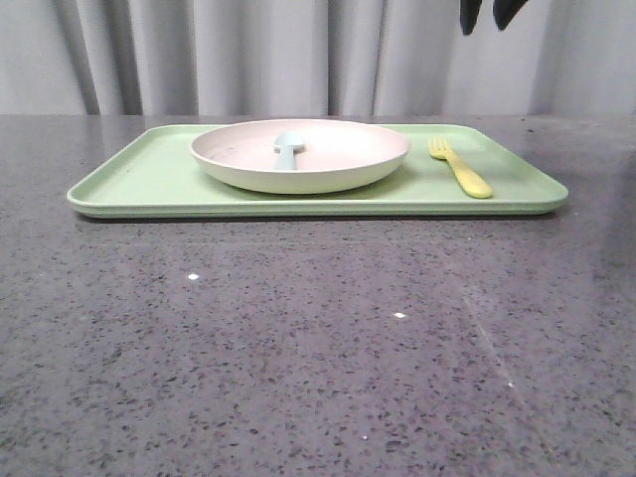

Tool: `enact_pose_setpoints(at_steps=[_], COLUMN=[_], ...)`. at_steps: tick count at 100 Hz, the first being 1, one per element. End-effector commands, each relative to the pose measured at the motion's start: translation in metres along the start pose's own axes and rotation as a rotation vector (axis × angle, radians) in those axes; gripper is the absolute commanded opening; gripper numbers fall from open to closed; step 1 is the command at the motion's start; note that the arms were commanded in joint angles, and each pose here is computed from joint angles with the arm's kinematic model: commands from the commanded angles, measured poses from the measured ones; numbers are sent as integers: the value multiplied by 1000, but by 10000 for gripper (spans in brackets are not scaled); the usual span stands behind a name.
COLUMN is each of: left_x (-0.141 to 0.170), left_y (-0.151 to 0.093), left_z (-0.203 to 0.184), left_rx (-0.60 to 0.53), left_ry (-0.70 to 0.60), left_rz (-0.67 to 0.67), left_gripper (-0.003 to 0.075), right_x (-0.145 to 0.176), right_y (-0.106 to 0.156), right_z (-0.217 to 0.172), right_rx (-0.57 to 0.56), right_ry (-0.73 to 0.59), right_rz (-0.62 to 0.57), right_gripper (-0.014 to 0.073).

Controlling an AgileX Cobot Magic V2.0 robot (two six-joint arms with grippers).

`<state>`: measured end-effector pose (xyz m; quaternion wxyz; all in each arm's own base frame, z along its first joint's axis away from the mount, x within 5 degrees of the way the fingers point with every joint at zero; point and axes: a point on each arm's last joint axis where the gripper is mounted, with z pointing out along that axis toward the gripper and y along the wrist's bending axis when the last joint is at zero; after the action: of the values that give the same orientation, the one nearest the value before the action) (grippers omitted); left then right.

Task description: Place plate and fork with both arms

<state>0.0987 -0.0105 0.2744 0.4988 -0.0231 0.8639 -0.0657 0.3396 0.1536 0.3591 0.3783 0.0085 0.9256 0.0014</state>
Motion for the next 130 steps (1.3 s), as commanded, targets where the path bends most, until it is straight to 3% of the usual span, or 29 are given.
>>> enact_pose_setpoints(at_steps=[1,28,64,102,130], left_x=[-14,-14,-14,-14,-14], left_y=[-2,-2,-2,-2,-2], left_z=[-4,-4,-4,-4,-4], left_rx=[14,14,14,14,14], left_ry=[-90,-90,-90,-90,-90], left_rz=[-9,-9,-9,-9,-9], left_gripper=[420,420,420,420,420], right_x=[-15,34,105,165,197], right_y=[-16,-53,-108,-161,-176], right_z=[-43,-74,-123,-175,-179], right_rx=[-20,22,72,121,106], right_ry=[-163,-173,-268,-340,-378], right_rz=[-18,-83,-69,63,91], right_gripper=[231,231,231,223,223])
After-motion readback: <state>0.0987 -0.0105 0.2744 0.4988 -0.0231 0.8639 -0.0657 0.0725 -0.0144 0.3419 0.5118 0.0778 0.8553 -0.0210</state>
